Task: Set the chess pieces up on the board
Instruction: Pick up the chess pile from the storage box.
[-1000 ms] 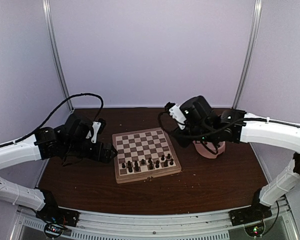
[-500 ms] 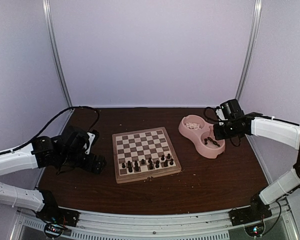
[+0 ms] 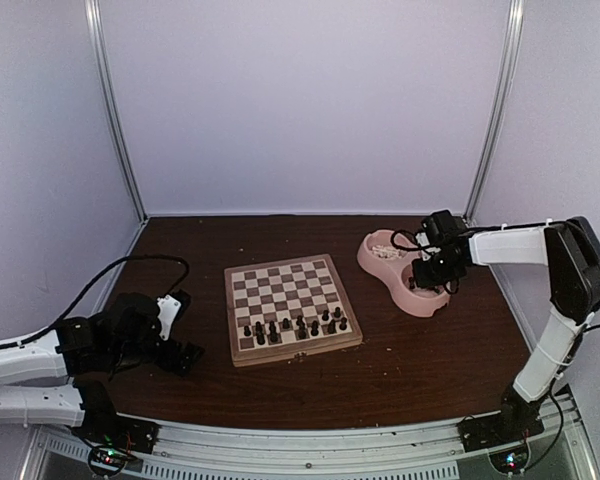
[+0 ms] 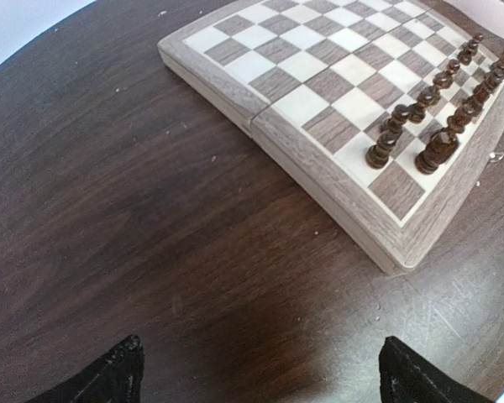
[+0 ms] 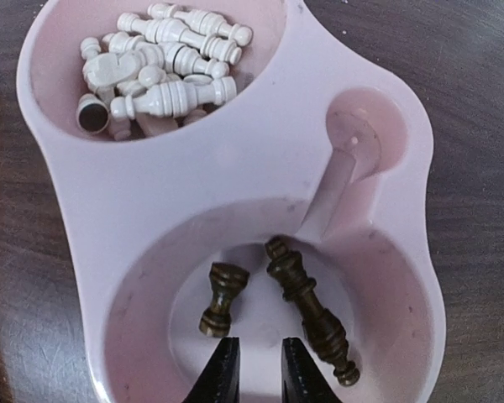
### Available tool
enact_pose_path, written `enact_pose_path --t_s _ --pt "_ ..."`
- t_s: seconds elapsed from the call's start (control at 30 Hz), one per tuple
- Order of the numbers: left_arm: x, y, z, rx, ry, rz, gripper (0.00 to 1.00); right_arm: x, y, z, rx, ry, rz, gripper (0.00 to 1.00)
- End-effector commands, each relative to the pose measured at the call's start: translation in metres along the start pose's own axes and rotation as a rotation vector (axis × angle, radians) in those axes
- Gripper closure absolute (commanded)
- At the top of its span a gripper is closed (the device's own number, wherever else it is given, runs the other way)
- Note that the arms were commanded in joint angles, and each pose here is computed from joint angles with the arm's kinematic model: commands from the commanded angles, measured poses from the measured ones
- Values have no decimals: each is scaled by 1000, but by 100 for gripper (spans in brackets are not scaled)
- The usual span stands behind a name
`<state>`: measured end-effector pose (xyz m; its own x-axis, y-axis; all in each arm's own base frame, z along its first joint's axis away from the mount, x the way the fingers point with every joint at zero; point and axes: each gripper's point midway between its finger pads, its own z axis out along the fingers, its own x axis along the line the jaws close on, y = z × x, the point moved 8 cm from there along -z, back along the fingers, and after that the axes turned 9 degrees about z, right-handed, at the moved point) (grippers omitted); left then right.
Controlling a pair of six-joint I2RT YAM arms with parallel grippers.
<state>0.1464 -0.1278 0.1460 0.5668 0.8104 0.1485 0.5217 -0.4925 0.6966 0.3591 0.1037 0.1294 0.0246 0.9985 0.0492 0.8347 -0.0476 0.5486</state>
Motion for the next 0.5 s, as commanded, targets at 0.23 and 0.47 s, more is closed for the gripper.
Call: enact_pose_path --t_s 0.23,0.47 --pt "-3 0 -6 -172 -67 -12 3 2 28 20 21 -51 8 77" --pt "-4 0 -4 -167 -68 -11 2 0 29 35 86 -82 16 76"
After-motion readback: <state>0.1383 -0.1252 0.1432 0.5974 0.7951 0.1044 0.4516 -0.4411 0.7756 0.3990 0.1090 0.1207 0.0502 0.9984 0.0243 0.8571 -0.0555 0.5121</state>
